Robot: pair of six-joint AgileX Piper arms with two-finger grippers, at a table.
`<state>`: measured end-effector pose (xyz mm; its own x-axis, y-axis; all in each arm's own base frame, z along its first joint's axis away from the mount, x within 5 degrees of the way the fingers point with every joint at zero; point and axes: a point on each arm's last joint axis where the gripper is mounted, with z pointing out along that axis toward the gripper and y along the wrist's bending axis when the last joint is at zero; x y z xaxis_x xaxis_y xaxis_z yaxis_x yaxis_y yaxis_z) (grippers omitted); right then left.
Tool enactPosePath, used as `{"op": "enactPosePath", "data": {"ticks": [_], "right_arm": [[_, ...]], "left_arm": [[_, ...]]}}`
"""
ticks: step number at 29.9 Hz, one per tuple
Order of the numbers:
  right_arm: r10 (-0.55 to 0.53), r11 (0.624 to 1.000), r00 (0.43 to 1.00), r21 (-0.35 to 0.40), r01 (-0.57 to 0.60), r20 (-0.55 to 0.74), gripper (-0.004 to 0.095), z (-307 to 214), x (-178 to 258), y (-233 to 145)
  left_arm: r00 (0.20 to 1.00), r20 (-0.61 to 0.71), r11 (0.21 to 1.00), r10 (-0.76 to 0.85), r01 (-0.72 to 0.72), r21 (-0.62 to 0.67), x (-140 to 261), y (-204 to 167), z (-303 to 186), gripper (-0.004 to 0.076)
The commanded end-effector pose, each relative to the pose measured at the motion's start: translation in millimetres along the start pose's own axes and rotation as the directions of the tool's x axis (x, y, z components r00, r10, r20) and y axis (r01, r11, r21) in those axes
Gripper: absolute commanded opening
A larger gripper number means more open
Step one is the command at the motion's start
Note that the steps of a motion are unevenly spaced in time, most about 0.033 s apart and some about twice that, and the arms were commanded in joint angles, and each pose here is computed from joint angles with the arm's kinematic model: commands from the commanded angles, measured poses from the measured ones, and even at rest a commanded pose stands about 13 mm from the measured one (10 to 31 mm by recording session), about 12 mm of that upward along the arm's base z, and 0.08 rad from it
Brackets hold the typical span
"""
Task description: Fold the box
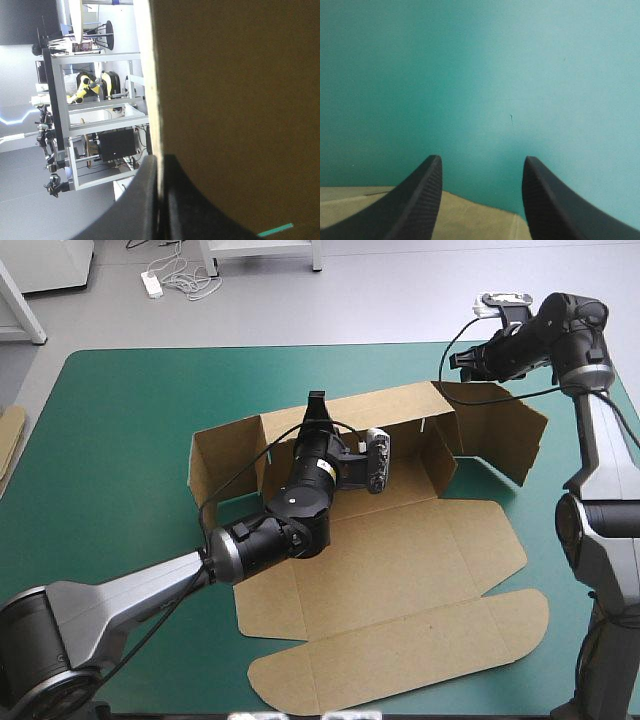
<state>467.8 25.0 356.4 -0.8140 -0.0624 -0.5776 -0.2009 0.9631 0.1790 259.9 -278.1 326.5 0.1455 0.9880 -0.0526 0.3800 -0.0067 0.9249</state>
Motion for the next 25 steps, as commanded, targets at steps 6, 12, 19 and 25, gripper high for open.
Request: {"op": "enactPosePath", "data": {"ticks": [6, 12, 19, 25], "right_arm": [[-0.053, 0.999, 0.998, -0.012, 0.053, -0.015, 0.0472, -39.1, 19.5, 9.1], [-0.032, 0.998, 0.999, -0.057, 0.03, -0.038, 0.044, -38.6, 27.8, 7.3], [-0.057, 0.996, 0.998, -0.076, 0.055, -0.025, 0.0418, -56.1, 37.2, 12.8], [-0.044, 0.976, 0.999, -0.213, 0.047, 0.017, 0.0418, -55.9, 54.7, 12.0]], "left_arm": [[0.999, 0.038, 0.995, -0.016, 0.02, -0.096, 1.3, 25.8, -16.7, -0.0009], [0.999, 0.043, 0.995, -0.018, 0.022, -0.094, 0.9, 25.7, -16.7, -0.0009], [0.999, 0.044, 0.995, -0.029, 0.033, -0.094, 0.9, 25.7, -16.7, -0.0009], [0.999, 0.04, 0.995, -0.032, 0.036, -0.094, 1.2, 25.7, -16.7, -0.0009]]}}
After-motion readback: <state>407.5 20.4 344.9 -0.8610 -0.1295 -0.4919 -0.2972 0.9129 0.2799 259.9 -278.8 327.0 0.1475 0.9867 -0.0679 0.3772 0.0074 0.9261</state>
